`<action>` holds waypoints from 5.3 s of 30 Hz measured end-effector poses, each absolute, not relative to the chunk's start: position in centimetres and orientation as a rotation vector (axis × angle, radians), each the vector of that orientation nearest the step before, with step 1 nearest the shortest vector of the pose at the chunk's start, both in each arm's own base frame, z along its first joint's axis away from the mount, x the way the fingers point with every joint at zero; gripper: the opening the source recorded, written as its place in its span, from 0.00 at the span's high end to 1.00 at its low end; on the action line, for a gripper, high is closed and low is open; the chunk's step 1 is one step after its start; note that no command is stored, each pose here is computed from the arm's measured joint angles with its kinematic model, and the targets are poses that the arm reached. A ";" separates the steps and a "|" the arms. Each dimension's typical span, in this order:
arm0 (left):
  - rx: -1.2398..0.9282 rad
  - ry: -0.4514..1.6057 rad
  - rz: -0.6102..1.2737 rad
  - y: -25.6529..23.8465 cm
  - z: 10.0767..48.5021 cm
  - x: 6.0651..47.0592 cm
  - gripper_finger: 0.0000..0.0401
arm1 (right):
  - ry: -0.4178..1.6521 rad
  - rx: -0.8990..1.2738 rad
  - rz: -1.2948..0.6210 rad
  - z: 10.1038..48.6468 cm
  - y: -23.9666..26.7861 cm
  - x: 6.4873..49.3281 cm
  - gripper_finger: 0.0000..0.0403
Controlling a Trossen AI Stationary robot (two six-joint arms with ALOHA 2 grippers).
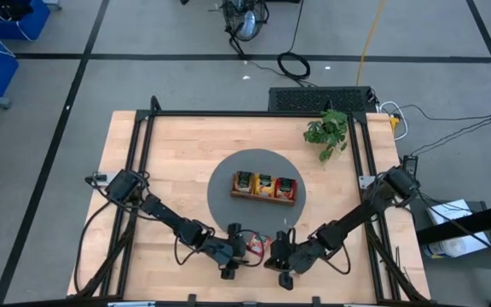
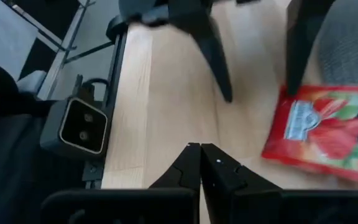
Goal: Pick & Place Tea
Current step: Put the red tea bag to the right section into the wooden organizer
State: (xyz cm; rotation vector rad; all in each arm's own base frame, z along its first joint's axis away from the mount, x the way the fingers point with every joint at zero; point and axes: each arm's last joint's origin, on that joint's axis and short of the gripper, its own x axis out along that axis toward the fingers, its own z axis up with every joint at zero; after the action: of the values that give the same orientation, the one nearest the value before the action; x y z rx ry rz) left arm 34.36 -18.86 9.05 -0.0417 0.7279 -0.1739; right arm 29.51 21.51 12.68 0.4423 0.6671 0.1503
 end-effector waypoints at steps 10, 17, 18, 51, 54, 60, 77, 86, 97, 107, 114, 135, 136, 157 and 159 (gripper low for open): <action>-0.035 0.750 -0.169 -18.5 7.8 34.6 0.47 | 0.690 0.384 0.176 15.3 20.8 28.7 0.92; -0.035 0.766 -0.180 -18.5 7.6 34.6 0.47 | 0.783 0.481 0.121 14.7 19.7 28.9 0.74; -0.036 0.768 -0.181 -18.5 7.6 34.5 0.47 | 0.807 0.485 0.091 14.5 19.4 28.9 0.72; -0.019 0.776 -0.217 -18.5 7.5 34.5 0.47 | 0.710 0.861 -0.138 9.7 12.9 27.9 0.57; -0.018 0.774 -0.212 -18.4 7.5 34.5 0.47 | 0.718 0.853 -0.141 9.4 12.9 27.9 0.57; -0.015 0.770 -0.202 -18.4 7.5 34.5 0.47 | 0.721 0.816 -0.085 9.3 13.9 27.6 0.60; -0.015 0.754 -0.199 -18.5 7.6 34.6 0.47 | 0.766 0.800 -0.059 9.5 13.8 28.2 0.78; 0.072 0.730 -0.243 -19.0 7.7 34.4 0.47 | 0.746 0.720 -0.021 9.6 13.9 28.3 0.98; 0.235 0.609 -0.234 -20.6 8.5 33.9 0.36 | 0.729 0.678 -0.034 9.6 14.3 28.0 1.00; 0.365 0.536 -0.129 -22.4 11.2 32.1 0.05 | 0.717 0.627 -0.006 9.7 14.3 28.1 1.00; 0.391 0.578 -0.149 -23.2 12.3 30.7 0.02 | 0.656 0.527 0.114 12.6 15.5 29.5 1.00; 0.259 0.666 -0.050 -22.3 11.6 30.6 0.02 | 1.021 -0.132 -0.282 24.9 14.0 30.7 1.00; 0.252 0.666 -0.048 -22.3 11.6 30.6 0.02 | 1.023 -0.138 -0.289 24.8 13.3 30.4 1.00; 0.159 0.681 -0.010 -22.2 11.5 30.5 0.02 | 0.861 0.017 -0.259 22.5 3.3 24.5 1.00; 0.157 0.682 -0.009 -22.2 11.5 30.5 0.02 | 0.868 0.025 -0.249 22.5 2.8 24.5 1.00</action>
State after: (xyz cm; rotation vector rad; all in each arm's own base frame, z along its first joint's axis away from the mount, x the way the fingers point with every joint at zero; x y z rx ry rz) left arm 30.51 -22.22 11.53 0.1569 0.6816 -0.0088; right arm 24.52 2.82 22.55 0.0245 0.8685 -0.2490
